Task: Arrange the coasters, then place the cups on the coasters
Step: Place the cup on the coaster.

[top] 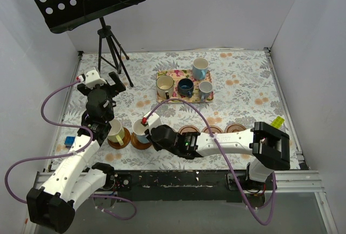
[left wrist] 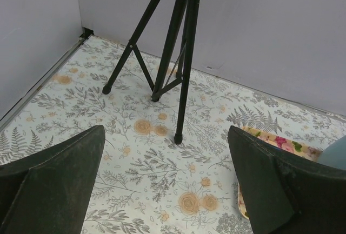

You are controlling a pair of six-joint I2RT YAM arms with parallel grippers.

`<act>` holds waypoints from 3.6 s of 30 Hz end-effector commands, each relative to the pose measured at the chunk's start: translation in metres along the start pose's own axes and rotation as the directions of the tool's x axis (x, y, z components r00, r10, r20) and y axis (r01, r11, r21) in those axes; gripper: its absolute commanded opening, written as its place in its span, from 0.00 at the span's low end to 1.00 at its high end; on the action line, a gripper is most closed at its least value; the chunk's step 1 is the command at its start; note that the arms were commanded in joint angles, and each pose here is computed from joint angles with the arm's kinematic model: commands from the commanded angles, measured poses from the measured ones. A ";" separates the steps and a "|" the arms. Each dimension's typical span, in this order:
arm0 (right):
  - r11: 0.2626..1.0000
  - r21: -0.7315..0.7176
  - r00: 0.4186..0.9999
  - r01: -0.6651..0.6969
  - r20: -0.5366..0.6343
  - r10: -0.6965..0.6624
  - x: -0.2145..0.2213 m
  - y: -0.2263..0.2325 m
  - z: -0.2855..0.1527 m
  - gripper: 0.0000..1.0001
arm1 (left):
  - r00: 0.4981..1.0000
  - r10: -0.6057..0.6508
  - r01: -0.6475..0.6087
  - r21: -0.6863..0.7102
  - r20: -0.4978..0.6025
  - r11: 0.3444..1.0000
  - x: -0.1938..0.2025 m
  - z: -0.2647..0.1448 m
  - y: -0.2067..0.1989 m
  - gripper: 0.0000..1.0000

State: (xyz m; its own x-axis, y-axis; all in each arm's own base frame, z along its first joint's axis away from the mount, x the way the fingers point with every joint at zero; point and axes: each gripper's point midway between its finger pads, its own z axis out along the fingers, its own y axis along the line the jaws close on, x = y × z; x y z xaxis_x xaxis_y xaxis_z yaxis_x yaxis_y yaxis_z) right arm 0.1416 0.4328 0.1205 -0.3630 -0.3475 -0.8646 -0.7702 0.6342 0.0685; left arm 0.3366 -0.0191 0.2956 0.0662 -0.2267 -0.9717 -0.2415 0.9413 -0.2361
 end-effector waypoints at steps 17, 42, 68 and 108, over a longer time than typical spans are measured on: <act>0.994 -0.065 0.977 -0.083 0.192 0.095 -0.063 0.026 0.011 0.01 | 1.000 0.019 -0.019 0.035 -0.020 0.999 0.003 0.001 -0.006 0.98; 0.993 -0.081 0.976 -0.088 0.191 0.102 -0.057 0.030 0.017 0.01 | 0.999 0.039 -0.038 0.038 -0.035 0.999 0.006 0.004 -0.008 0.98; 0.995 -0.046 0.984 -0.090 0.153 0.096 -0.043 0.024 0.023 0.01 | 0.999 0.041 -0.040 0.038 -0.028 0.998 0.004 0.003 -0.007 0.98; 0.987 0.079 0.984 -0.140 0.122 0.129 -0.033 0.014 0.027 0.01 | 0.999 0.037 -0.036 0.050 -0.030 0.998 0.004 0.002 -0.009 0.98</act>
State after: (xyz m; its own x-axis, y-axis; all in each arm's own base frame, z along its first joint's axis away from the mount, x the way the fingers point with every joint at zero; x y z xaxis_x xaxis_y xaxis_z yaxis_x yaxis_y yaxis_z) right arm 0.1453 0.4514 0.0977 -0.4024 -0.3171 -0.8588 -0.7169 0.6926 0.0801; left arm 0.3438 -0.0300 0.2800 0.0008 -0.1977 -0.9803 -0.1996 0.9605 -0.1939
